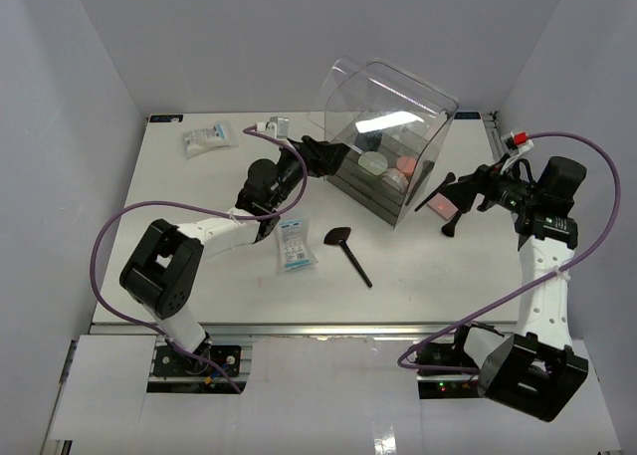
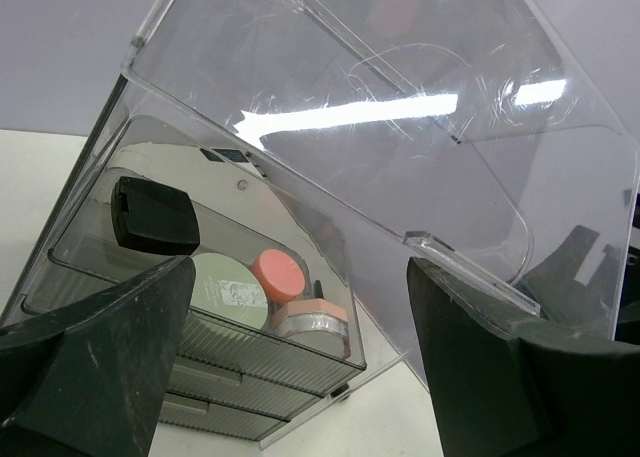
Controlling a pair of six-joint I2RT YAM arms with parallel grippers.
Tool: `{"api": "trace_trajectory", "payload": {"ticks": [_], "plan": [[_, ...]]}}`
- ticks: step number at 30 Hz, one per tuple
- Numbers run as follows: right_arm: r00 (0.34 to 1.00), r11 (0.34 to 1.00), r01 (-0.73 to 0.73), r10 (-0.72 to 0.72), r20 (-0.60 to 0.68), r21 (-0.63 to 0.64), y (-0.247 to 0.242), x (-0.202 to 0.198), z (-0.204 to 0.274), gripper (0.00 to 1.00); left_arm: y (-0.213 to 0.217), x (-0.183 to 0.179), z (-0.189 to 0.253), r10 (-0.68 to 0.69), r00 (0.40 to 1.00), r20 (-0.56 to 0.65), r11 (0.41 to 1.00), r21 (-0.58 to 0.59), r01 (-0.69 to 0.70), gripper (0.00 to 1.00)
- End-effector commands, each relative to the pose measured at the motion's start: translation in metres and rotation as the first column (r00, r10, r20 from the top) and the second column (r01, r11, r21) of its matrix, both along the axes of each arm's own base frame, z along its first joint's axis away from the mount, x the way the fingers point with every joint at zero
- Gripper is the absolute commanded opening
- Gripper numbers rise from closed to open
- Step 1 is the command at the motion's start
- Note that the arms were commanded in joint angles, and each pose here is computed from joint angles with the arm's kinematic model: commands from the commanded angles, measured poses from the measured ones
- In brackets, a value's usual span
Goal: Organize the makeup
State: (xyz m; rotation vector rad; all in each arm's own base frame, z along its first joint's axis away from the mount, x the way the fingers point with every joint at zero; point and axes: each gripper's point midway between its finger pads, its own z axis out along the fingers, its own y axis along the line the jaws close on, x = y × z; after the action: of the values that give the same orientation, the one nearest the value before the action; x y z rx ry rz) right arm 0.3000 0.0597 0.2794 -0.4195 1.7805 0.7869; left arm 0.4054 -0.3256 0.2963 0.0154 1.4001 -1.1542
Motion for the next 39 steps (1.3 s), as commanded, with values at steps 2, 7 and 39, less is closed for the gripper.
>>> {"api": "trace_trajectory", "payload": {"ticks": [2,7,39], "plan": [[0.990,0.958,0.059,-0.093,-0.107,-0.280,-0.041,0.011,-0.069,0.92,0.007,-0.010,0.049,-0.019,0.996,0.091,0.998,-0.059,0.025,0.98],[0.980,0.878,0.038,-0.128,-0.156,-0.478,-0.074,0.037,-0.112,0.90,0.004,-0.009,0.048,-0.025,0.996,0.087,0.998,-0.056,0.030,0.98],[0.917,0.656,-0.345,0.083,-0.390,-0.671,-0.078,0.120,-0.247,0.92,0.005,-0.004,0.051,-0.024,0.996,0.081,0.998,-0.064,0.029,0.98]]}}
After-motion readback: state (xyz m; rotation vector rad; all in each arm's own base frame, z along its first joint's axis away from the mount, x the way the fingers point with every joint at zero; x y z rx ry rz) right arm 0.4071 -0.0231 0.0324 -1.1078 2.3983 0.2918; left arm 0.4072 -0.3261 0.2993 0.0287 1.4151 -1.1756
